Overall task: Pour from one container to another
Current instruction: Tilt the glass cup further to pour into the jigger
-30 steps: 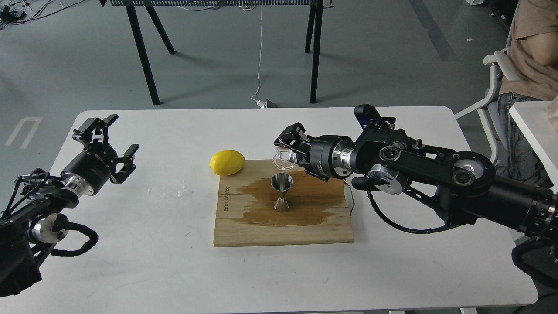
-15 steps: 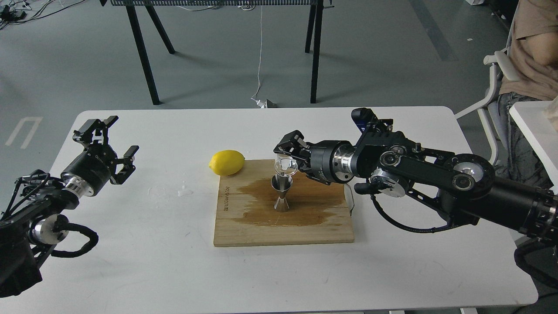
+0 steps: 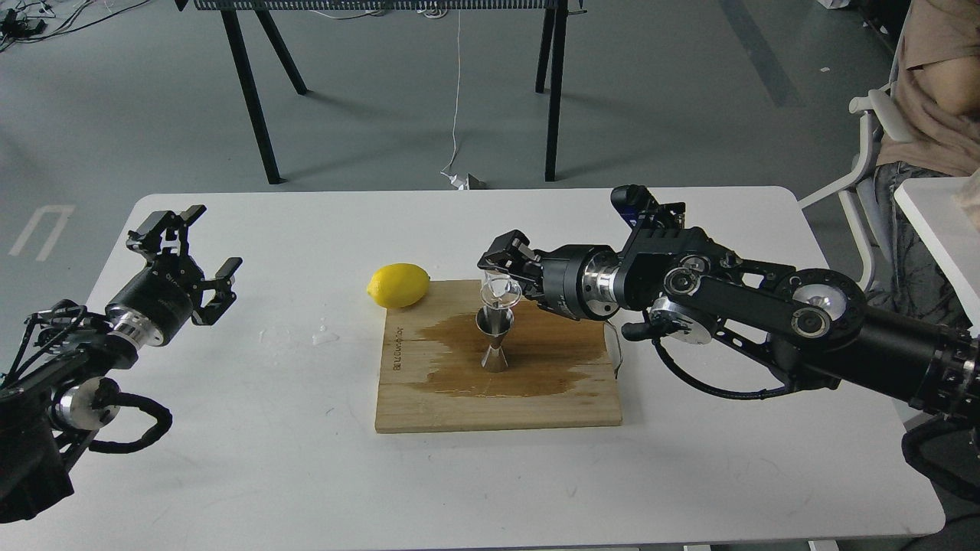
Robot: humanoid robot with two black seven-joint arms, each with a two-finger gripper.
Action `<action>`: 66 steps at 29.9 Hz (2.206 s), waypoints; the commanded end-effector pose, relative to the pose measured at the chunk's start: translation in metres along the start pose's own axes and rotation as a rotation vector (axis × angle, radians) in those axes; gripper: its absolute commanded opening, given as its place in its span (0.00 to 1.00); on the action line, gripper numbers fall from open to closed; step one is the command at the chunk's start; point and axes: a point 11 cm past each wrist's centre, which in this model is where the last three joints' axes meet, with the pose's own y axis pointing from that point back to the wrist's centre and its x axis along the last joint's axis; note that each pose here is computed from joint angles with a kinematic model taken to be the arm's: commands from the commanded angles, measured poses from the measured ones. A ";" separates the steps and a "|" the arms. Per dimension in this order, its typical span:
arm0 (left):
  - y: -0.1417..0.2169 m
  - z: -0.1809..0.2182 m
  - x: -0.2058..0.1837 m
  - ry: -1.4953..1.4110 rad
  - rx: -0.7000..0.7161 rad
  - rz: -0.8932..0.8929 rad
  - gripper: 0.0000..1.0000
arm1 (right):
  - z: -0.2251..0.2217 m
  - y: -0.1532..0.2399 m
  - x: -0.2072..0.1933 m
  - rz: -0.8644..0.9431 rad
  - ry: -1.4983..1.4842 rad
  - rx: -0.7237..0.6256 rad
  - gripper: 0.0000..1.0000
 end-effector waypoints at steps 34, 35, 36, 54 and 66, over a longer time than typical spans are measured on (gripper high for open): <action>0.002 -0.002 0.002 0.000 0.005 0.005 0.96 | -0.006 -0.004 -0.007 -0.007 0.147 -0.027 0.46; 0.002 -0.002 0.002 0.000 0.005 0.005 0.96 | -0.005 -0.004 -0.007 -0.009 0.160 -0.030 0.46; 0.002 -0.002 0.002 0.000 0.005 0.005 0.96 | -0.003 -0.005 -0.008 -0.009 0.176 -0.037 0.46; 0.005 -0.006 0.003 0.003 0.011 0.010 0.96 | -0.015 -0.008 -0.013 -0.020 0.229 -0.031 0.46; 0.005 -0.006 0.003 0.003 0.011 0.010 0.97 | -0.015 -0.009 -0.014 -0.020 0.284 -0.046 0.46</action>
